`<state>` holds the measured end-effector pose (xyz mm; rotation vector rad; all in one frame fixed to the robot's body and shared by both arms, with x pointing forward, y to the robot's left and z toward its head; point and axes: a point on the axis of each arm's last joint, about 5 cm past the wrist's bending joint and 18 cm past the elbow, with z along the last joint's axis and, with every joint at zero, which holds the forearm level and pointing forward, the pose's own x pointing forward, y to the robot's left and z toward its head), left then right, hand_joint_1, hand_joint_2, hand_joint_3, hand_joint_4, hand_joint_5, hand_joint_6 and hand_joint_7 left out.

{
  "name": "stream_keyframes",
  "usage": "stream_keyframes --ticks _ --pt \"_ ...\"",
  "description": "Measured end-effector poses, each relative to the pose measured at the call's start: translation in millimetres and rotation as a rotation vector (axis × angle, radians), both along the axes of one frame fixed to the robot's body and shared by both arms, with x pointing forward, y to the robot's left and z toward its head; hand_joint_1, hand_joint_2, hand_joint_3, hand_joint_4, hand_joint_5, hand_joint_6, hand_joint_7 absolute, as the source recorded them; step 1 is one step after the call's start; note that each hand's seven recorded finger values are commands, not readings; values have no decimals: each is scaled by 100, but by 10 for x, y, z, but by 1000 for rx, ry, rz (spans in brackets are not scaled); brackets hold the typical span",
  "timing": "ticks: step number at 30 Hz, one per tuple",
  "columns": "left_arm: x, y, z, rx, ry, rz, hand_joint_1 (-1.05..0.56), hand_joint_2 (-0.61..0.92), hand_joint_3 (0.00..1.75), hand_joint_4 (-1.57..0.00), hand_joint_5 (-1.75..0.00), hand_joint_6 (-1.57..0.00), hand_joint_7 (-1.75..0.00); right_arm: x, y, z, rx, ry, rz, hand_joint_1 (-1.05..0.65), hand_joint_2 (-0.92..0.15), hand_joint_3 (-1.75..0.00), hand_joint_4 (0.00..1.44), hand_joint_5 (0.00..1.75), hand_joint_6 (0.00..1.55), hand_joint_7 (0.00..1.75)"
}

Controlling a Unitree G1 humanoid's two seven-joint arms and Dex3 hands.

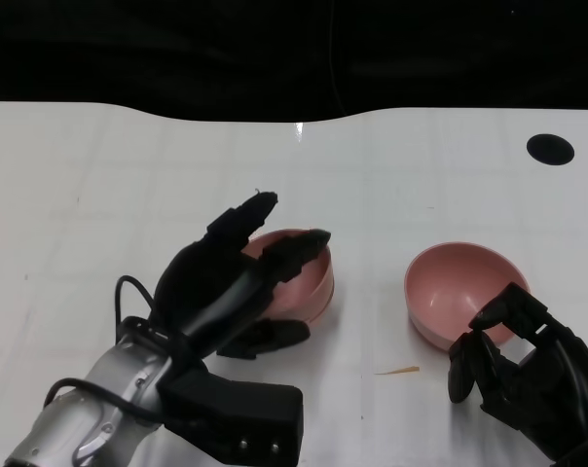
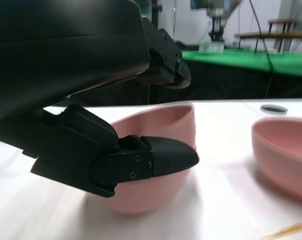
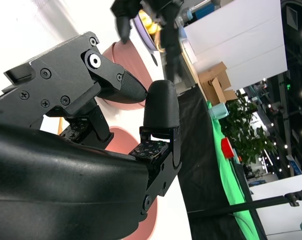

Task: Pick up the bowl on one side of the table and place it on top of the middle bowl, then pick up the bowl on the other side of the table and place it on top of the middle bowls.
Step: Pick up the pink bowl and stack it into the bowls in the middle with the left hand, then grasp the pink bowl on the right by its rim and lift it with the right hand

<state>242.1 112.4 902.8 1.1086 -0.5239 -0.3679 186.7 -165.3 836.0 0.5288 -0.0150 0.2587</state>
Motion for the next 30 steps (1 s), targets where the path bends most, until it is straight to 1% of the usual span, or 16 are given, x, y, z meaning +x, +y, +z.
stream_keyframes --ticks 2,3,4,7,8,9,10,11,12,13,14,16,18,22,25,30 --pt "-34 14 52 -49 -1 3 -35 92 31 -33 -10 -57 -6 -1 -2 0 -1 -4 2 -5 -60 -108 95 175 63 173" --pt "-51 29 68 -74 5 9 -25 92 30 -47 -13 -66 -7 2 0 1 -1 -6 4 -6 -60 -107 95 175 63 173" --pt "-73 46 83 -107 14 19 -21 92 30 -55 -12 -72 -7 2 -1 2 -1 -8 4 -6 -60 -106 95 175 63 173" --pt "-121 78 127 -194 35 35 -17 92 30 -64 -11 -78 -6 1 -4 1 -2 -9 2 -6 -60 -105 95 175 63 174" --pt "-130 95 132 -237 51 35 -5 92 32 -85 -21 -92 -12 4 0 3 -2 -10 3 -6 -60 -105 95 175 63 173" --pt "-147 122 133 -314 74 33 2 88 41 -97 -36 -106 -15 4 1 3 -2 -10 3 -6 -60 -105 95 175 63 173" --pt "-166 154 131 -391 95 26 8 78 62 -97 -68 -117 -14 2 -2 2 -2 -8 0 -6 -60 -104 95 175 63 173" --pt "-183 190 130 -459 115 20 11 73 78 -90 -100 -124 -16 1 -3 2 -2 -6 -1 -6 -60 -104 95 175 63 173" --pt "-196 225 131 -504 131 12 12 69 91 -82 -127 -128 -19 -1 -4 1 -2 -4 -2 -5 -60 -104 95 175 64 173" --pt "-204 256 133 -532 145 7 12 66 98 -81 -138 -129 -24 -2 -4 1 -1 -2 -3 -5 -60 -104 95 175 64 173" --pt "-209 287 136 -558 166 -1 11 61 110 -80 -149 -120 -52 -2 -3 0 -1 0 -2 -6 -60 -104 95 175 64 173" --pt "-235 376 134 -622 226 -25 9 50 134 -85 -168 -90 -130 -1 -3 4 -1 -2 -1 -5 -61 -104 95 175 63 173" --pt "-270 483 126 -683 294 -45 8 47 139 -86 -173 -80 -157 -2 -4 6 -1 -3 -2 -5 -61 -105 95 175 63 173" --pt "-342 660 110 -806 410 -52 11 51 131 -87 -175 -71 -173 -2 -5 6 0 -4 -1 -6 -60 -103 95 175 63 174" --pt "-389 780 76 -883 476 -23 12 55 129 -84 -175 -68 -174 0 -4 7 -1 -5 0 -6 -60 -104 95 175 63 174" --pt "-470 949 -44 -962 581 13 19 63 129 -83 -175 -66 -175 2 -4 14 -2 -1 -12 -4 -58 -109 96 175 64 174"
